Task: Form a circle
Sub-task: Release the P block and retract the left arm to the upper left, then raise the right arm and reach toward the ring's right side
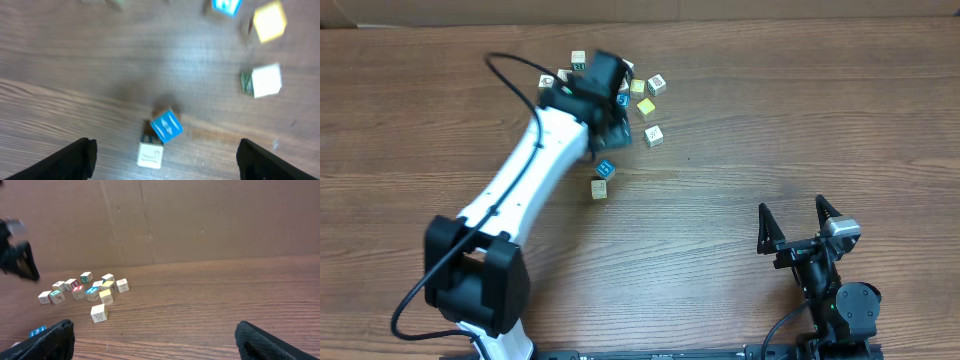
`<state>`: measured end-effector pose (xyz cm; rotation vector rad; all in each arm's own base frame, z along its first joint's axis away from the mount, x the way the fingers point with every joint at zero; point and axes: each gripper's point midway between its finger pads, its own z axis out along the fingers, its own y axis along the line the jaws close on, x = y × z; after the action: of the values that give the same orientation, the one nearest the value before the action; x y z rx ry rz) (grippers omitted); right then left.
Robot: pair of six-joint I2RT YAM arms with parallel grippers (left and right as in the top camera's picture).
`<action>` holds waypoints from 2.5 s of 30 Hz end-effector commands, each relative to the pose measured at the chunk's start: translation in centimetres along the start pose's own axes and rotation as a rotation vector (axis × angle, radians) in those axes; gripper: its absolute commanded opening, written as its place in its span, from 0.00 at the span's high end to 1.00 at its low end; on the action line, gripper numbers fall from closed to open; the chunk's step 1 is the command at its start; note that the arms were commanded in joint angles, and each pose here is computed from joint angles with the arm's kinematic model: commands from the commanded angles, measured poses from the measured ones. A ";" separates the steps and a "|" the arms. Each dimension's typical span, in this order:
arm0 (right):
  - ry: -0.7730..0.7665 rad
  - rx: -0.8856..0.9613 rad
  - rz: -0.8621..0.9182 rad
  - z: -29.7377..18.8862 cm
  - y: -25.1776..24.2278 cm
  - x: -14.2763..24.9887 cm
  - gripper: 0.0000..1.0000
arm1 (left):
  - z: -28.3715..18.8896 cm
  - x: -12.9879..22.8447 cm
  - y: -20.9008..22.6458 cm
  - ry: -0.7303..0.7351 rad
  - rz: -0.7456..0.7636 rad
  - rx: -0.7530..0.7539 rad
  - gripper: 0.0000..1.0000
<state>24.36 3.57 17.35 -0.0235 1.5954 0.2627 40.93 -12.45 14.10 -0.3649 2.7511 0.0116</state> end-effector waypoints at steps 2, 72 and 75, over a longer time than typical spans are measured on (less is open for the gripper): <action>-0.006 0.006 -0.001 0.0 -0.1 0.1 0.00 | -2.5 -4.4 4.2 -0.066 -0.123 -0.010 0.06; 0.776 -0.220 0.228 11.7 9.8 -19.4 0.59 | -1.4 -7.2 16.3 -0.043 -0.406 -0.090 0.01; 0.874 -0.163 0.149 13.2 10.8 -16.5 0.50 | -1.4 -7.2 16.3 -0.043 -0.406 -0.090 0.00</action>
<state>35.07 12.98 35.94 -0.1391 2.4098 0.6448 42.65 4.96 16.11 -0.9354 2.6208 0.0508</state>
